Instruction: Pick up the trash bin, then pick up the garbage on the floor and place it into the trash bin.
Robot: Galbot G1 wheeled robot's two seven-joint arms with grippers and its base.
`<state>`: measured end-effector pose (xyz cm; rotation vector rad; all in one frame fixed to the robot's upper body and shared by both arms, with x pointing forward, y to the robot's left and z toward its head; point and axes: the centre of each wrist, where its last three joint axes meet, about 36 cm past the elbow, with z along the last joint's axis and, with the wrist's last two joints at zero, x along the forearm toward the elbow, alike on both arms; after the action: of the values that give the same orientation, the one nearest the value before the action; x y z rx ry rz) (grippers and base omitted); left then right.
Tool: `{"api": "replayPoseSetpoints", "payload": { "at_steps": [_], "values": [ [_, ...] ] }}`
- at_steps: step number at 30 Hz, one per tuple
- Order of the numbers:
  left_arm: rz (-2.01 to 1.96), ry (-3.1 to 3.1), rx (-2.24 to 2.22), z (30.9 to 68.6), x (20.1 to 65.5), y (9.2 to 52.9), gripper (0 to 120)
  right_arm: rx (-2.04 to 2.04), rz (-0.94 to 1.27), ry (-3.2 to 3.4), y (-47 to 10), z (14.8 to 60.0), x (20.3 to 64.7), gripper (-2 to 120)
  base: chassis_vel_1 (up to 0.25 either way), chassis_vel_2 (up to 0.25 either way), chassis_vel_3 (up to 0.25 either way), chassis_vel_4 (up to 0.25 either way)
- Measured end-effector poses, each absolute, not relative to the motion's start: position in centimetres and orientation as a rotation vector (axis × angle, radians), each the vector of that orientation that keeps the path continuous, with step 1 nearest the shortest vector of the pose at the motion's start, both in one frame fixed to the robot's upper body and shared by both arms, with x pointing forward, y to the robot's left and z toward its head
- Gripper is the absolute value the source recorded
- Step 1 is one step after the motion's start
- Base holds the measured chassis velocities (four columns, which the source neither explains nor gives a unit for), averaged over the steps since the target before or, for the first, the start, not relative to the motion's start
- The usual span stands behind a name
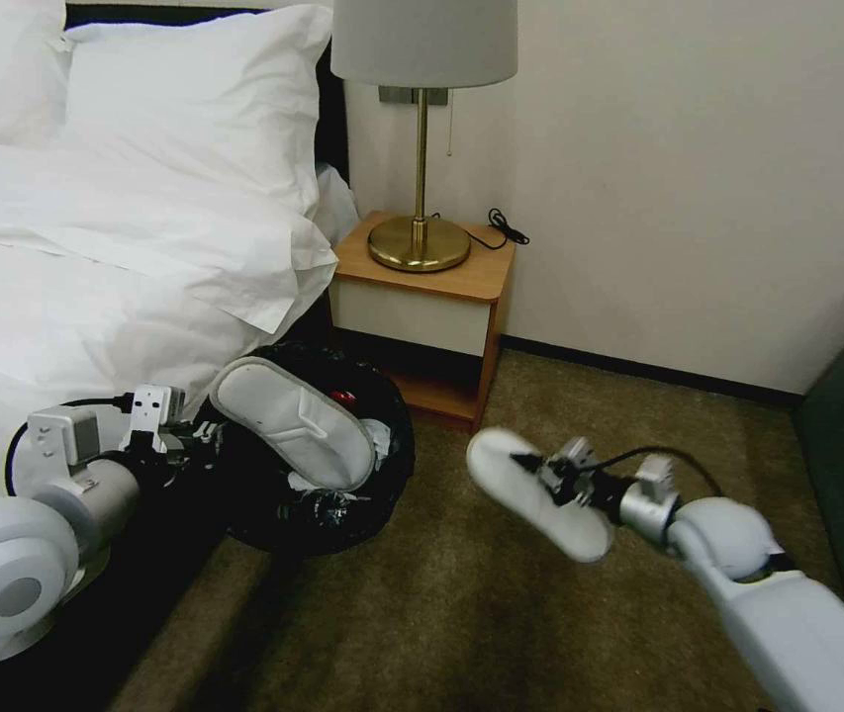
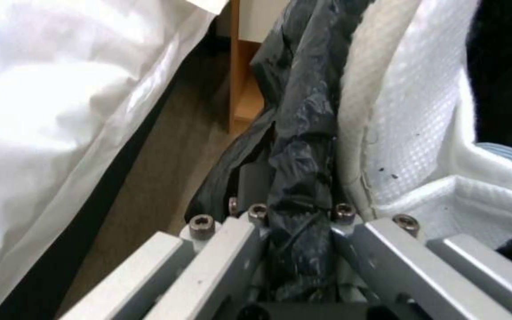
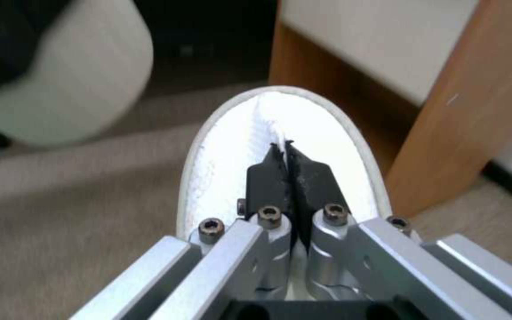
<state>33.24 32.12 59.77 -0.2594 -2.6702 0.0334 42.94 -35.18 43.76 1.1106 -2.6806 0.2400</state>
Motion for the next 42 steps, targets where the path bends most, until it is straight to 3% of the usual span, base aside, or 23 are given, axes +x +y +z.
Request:
{"api": "replayPoseSetpoints", "payload": {
  "at_steps": [10, 13, 18, 26, 32, 42],
  "values": [
    [0.065, -2.618, -0.321, 59.8, 33.1, 31.5, 2, 1.071, 0.176, -2.886, -36.4, 53.6, 41.1, 0, 0.000, 0.000, 0.000, 0.000],
    [0.044, -2.589, -0.359, 59.5, 33.1, 30.9, 2, 1.140, 0.014, -2.976, -35.2, 58.9, 40.5, 0, 0.000, 0.000, 0.000, 0.000],
    [0.023, -2.549, -0.419, 58.8, 33.4, 29.8, 2, 1.262, -0.077, -2.995, -32.9, 62.1, 40.6, 0, 0.000, 0.000, 0.000, 0.000],
    [0.023, -2.506, -0.477, 57.9, 34.1, 28.1, 2, 1.463, -0.116, -2.928, -28.8, 63.1, 42.1, 0, 0.000, 0.000, 0.000, 0.000],
    [0.039, -2.495, -0.463, 58.1, 34.4, 27.8, 2, 1.680, -0.180, -2.809, -22.7, 63.2, 42.7, 0, 0.000, 0.000, 0.000, 0.000],
    [0.056, -2.499, -0.433, 58.1, 35.0, 28.4, 2, 1.753, -0.236, -2.632, -17.6, 59.6, 41.8, 0, 0.000, 0.000, 0.000, 0.000]
  ]
}}
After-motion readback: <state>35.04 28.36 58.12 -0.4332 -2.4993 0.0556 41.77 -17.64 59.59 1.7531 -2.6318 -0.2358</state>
